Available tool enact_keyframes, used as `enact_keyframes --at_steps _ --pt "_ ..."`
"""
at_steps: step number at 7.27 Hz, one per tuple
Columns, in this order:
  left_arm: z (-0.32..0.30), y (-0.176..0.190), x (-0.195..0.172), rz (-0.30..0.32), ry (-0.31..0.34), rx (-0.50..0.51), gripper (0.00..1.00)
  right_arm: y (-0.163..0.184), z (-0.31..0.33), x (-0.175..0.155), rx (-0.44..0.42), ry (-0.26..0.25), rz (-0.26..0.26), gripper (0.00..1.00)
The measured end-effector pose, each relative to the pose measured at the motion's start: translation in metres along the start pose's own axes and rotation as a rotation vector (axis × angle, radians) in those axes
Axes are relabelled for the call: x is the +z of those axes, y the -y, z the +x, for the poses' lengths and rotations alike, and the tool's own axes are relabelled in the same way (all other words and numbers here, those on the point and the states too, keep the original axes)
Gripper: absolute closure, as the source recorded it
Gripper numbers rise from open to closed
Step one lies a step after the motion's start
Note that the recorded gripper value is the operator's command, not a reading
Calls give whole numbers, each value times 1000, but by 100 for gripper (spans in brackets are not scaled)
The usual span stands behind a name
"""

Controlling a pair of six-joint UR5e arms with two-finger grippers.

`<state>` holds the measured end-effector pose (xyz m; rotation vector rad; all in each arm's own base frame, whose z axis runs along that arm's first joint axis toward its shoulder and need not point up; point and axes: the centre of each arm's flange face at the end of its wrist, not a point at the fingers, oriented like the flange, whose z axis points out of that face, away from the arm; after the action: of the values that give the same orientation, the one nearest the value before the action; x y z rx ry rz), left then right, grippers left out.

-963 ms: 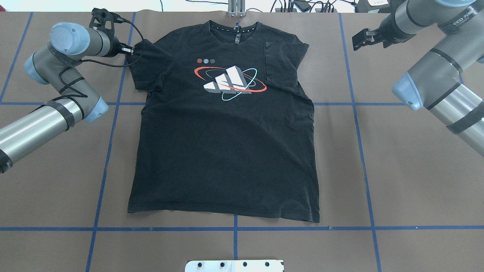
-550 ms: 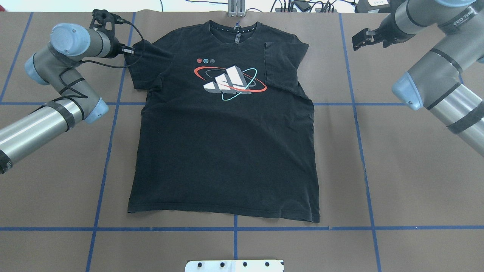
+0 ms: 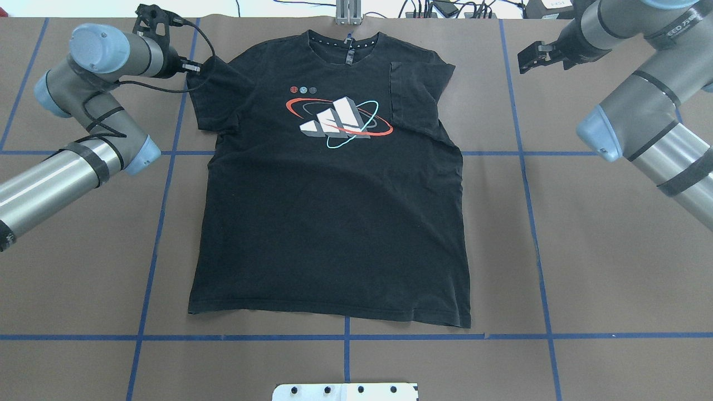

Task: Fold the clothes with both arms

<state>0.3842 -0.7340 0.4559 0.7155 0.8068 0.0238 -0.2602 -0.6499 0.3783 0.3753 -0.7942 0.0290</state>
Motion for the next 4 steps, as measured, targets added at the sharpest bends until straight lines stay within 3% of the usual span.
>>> enact_keyframes --at_steps 2,4 --pt "2 31 -26 13 -55 -8 100 1 -1 0 4 1 1 0" --pt "28 64 -56 -23 -60 -45 100 1 -2 -1 9 3 3 0"
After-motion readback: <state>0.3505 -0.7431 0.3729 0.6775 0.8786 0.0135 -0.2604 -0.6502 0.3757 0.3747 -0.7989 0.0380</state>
